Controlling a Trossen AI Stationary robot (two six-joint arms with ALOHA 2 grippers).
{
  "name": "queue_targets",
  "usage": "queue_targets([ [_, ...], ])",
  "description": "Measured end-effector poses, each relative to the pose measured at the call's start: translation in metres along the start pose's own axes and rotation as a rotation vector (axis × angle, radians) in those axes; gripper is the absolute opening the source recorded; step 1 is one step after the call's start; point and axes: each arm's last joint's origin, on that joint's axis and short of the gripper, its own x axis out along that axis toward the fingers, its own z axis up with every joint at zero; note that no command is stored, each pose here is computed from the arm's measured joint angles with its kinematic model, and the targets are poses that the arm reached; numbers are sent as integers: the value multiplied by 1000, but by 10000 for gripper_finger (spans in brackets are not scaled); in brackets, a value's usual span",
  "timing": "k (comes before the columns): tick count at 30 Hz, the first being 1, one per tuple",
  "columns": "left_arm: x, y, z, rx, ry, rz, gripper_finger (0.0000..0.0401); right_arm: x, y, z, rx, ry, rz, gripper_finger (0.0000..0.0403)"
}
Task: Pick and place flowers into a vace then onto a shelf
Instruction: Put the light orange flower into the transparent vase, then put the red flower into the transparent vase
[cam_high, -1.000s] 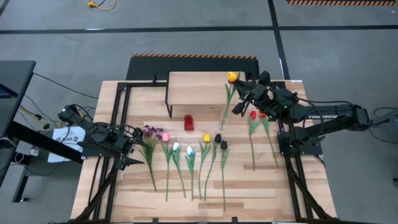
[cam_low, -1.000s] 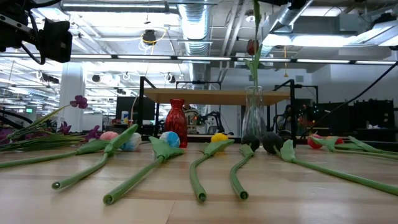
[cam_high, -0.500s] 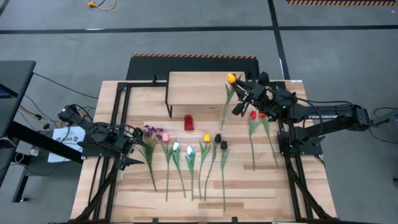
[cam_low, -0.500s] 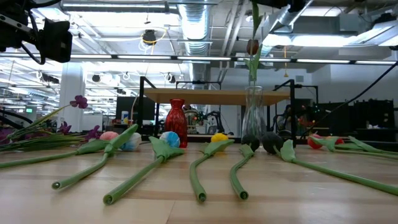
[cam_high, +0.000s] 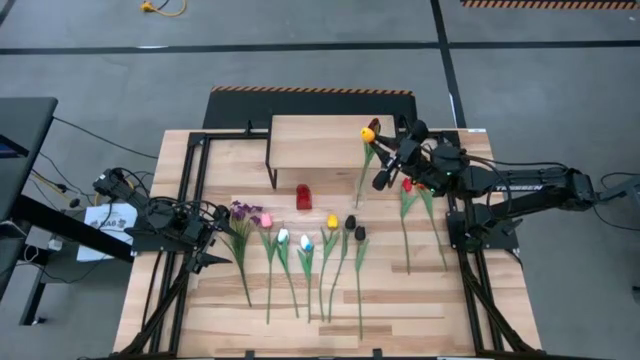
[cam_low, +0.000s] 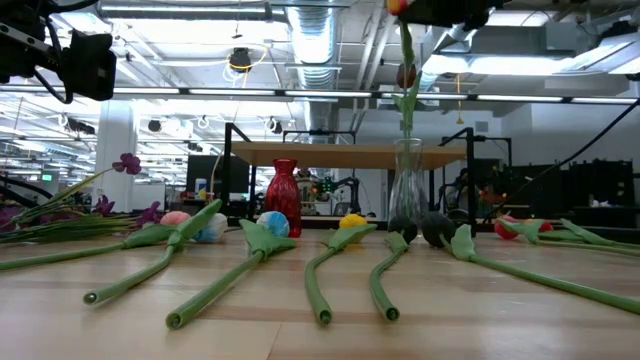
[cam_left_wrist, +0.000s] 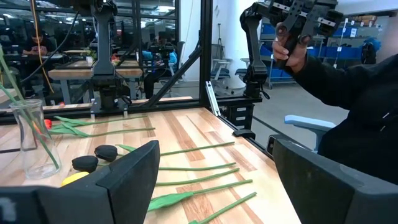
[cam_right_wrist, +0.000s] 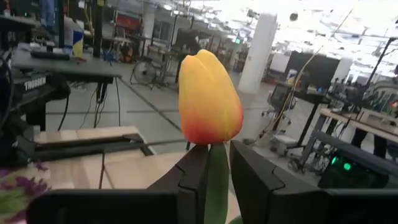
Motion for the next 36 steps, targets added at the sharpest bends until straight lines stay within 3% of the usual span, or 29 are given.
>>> queue_targets([
  [11,0,0,0,0,0,0,302,-1,3,-12,17,112,28,69],
  [25,0,0,0,0,0,0,302,-8,14,-28,17,274,93,159],
  [36,0,0,0,0,0,0,302,-17,22,-36,-12,367,144,187],
])
